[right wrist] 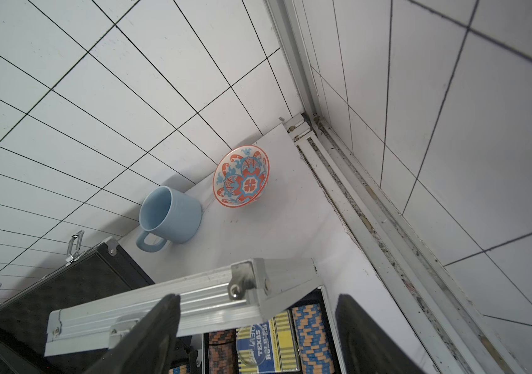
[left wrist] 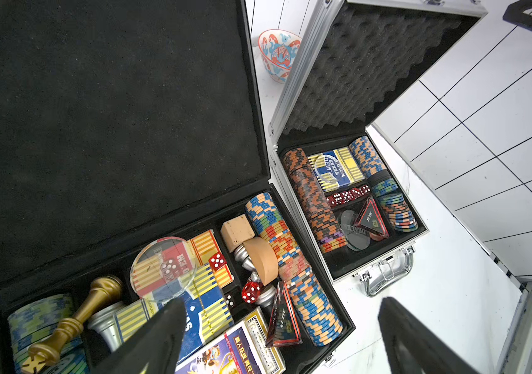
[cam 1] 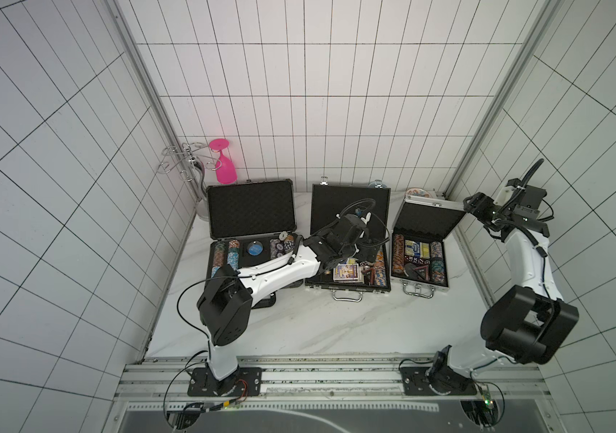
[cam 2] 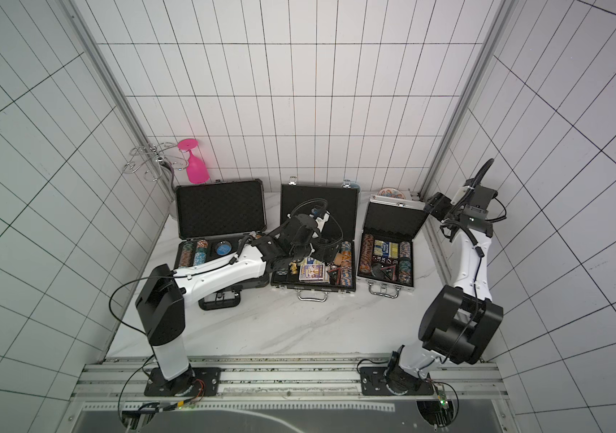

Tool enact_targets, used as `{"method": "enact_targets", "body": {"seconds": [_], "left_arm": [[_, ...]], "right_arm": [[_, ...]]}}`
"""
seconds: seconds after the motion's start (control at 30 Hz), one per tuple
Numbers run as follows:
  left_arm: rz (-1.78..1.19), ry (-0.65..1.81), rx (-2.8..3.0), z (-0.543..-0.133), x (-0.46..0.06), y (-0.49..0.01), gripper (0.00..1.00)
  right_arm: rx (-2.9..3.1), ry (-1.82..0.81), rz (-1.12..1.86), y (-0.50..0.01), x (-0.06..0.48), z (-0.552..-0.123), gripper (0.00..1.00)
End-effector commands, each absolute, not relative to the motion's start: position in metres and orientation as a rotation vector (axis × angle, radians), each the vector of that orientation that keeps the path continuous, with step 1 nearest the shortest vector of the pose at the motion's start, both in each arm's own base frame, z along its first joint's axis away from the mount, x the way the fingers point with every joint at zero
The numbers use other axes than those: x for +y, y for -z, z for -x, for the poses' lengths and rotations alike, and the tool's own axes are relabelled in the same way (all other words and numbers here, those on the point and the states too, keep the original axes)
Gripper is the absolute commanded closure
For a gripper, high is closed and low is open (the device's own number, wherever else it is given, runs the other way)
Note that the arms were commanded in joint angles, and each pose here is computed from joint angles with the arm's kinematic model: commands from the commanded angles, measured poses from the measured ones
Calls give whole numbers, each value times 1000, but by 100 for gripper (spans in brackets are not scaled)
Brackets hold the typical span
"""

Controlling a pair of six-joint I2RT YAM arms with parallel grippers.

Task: Close the poker set cases
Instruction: Close the lid of the poker set case.

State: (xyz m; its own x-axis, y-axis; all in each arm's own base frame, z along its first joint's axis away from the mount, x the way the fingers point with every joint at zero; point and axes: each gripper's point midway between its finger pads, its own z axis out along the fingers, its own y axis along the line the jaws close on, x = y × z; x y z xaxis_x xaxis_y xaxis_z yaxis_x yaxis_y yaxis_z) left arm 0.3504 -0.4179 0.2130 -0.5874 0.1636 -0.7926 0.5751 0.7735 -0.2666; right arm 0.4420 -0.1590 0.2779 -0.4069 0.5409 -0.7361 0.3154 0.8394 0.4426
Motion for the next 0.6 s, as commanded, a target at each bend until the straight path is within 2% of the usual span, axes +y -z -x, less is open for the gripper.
{"method": "enact_targets", "body": {"seconds": [0.0, 0.57], "left_arm": [[-504, 674, 2133, -362, -412, -219, 6], [-450, 687, 2139, -378, -398, -213, 7]], "right_arm": [[2040, -376, -650, -255, -153, -446, 23], [2063, -419, -640, -249, -132, -463, 32]]}}
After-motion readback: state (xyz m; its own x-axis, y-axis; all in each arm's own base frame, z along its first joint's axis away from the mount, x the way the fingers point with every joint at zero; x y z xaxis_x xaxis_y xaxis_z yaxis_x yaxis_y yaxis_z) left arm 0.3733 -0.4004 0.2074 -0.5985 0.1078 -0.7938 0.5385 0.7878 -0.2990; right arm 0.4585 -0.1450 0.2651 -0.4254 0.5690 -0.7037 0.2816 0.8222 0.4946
